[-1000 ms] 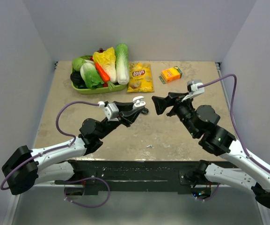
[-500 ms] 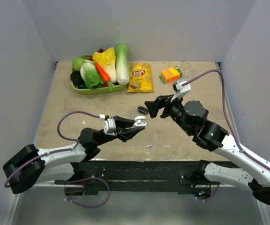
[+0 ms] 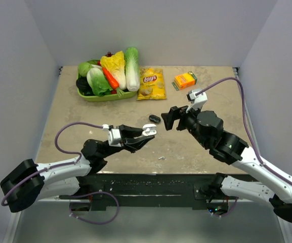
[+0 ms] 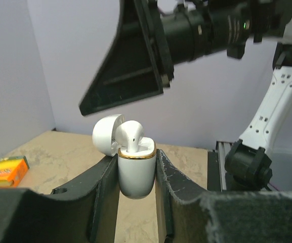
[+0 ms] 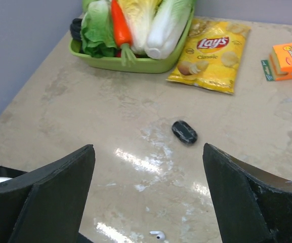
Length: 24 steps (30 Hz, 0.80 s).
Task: Insert the wireless bluetooth earbuds into the charging case
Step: Pick up the earbud from the center of the board.
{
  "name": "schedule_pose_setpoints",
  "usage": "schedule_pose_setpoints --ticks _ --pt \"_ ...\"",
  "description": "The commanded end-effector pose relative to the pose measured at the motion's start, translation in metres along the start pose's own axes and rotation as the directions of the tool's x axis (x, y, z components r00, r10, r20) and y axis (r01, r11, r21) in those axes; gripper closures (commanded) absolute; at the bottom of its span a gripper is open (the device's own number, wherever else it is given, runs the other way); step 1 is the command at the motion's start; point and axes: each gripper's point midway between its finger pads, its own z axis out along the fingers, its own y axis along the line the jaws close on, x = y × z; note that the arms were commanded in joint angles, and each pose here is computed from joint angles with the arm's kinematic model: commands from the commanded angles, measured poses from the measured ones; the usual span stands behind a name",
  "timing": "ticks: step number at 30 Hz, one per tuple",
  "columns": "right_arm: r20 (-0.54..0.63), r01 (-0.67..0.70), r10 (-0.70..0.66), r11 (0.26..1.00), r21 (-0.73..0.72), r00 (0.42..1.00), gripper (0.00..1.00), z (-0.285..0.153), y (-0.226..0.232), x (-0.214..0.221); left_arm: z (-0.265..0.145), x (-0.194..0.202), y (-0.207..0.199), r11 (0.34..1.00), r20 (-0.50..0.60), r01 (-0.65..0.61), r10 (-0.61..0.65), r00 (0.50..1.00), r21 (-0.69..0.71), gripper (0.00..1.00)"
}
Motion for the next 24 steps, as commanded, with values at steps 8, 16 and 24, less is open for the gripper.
schedule_pose_setpoints --ticks 8,16,24 --pt "-0.280 -0.021 0.018 1.000 -0.007 0.960 0.23 0.013 -0.014 0.129 -0.046 -0.096 -0.011 0.997 0.363 0.046 -0.018 0.932 -0.068 1.00" --pt "-0.470 -0.077 0.093 0.996 0.053 0.878 0.31 0.020 -0.023 0.220 -0.058 -0.080 -0.012 0.991 0.322 0.108 -0.076 0.944 -0.084 1.00" --pt "-0.486 -0.235 0.269 0.963 0.131 0.832 0.61 0.018 -0.021 0.253 -0.057 -0.074 -0.015 0.990 0.314 0.126 -0.100 0.944 -0.065 1.00"
